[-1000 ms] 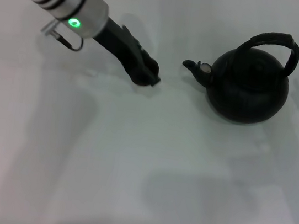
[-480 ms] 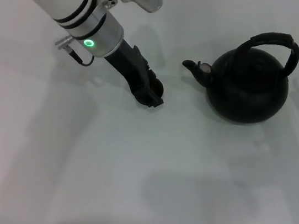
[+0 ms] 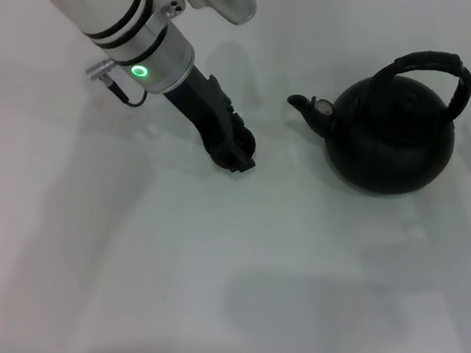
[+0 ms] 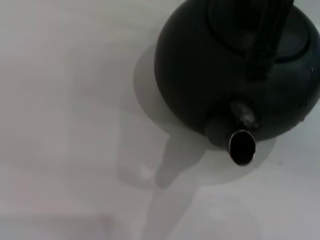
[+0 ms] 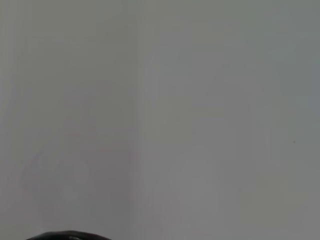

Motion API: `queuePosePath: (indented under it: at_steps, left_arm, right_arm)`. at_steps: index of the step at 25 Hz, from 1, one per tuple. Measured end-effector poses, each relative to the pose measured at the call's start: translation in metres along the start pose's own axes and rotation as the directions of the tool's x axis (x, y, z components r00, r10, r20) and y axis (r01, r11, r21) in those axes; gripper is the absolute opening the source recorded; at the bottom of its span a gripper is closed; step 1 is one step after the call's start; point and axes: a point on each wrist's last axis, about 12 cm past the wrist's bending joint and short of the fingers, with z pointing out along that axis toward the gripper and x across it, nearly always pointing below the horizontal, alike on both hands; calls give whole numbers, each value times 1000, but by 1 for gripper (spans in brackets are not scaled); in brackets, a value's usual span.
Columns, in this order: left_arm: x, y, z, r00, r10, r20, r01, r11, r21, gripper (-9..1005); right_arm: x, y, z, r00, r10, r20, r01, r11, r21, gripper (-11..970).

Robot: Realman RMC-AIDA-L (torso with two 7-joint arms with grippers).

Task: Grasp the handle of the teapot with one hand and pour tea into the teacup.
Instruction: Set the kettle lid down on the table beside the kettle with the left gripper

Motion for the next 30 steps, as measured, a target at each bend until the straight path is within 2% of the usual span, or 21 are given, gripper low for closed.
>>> queuePosePath:
  at_steps: [12, 30]
  left_arm:
    - [1, 2, 3, 1000, -7, -21, 6, 1000, -28, 693]
    - [-5, 3, 2, 1000, -15, -10, 14, 999, -38, 794]
  right_arm:
    - [0, 0, 0, 1000, 0, -1, 0, 1000, -1, 857]
    - [1, -1, -2, 1000, -1, -6, 1, 1000, 4, 857]
